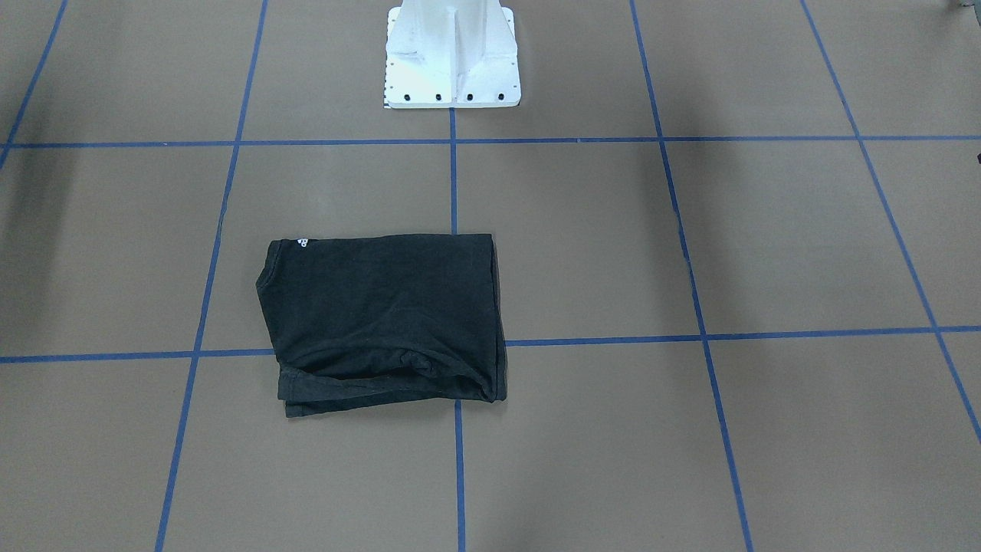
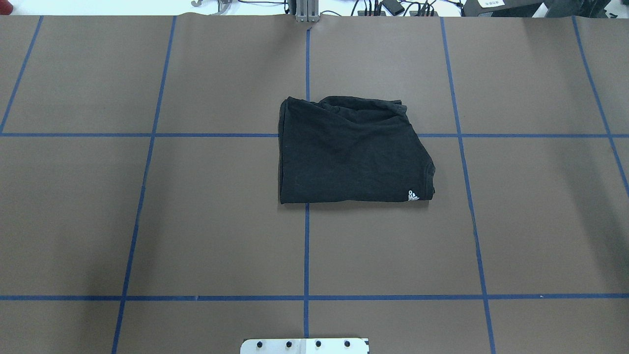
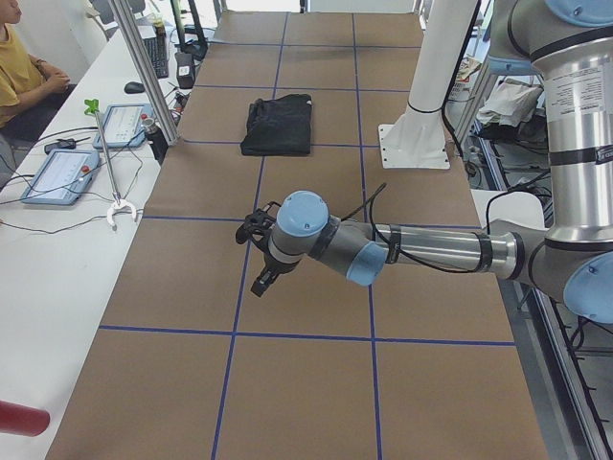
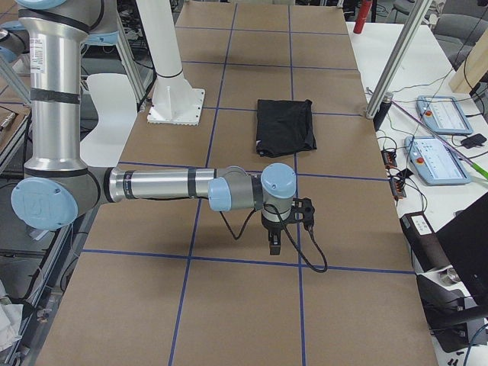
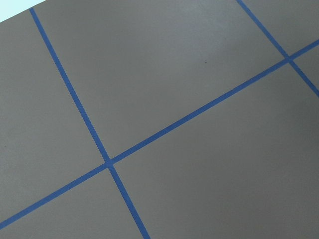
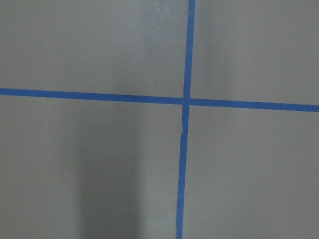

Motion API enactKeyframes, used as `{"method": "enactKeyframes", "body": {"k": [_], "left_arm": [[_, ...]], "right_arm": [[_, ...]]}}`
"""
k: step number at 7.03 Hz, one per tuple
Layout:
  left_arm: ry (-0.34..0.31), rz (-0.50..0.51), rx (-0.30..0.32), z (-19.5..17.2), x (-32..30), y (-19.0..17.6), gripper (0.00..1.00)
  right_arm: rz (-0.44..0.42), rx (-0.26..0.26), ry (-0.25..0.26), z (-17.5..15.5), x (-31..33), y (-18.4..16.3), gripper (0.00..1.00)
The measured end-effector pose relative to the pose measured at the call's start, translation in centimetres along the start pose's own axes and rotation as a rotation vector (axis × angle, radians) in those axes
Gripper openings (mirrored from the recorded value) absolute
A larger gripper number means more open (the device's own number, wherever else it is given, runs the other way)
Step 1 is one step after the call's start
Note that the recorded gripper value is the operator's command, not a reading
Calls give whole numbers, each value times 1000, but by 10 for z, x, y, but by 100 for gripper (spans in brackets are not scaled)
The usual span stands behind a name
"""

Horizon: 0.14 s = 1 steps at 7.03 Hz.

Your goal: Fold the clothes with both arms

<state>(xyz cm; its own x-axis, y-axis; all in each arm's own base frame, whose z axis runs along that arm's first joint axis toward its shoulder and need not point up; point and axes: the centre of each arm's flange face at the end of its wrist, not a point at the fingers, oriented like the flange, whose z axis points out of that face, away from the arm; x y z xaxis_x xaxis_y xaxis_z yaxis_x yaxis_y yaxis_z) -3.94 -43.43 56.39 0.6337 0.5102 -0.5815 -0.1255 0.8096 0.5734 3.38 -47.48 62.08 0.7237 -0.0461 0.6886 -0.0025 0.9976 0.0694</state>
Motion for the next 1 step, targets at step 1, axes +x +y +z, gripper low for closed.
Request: {"method": "enactKeyframes", "body": {"k": [1], "left_arm": [[0, 5, 4, -2, 2, -2, 100]], "right_arm": [[-1, 1, 0, -1, 0, 0, 100]]}}
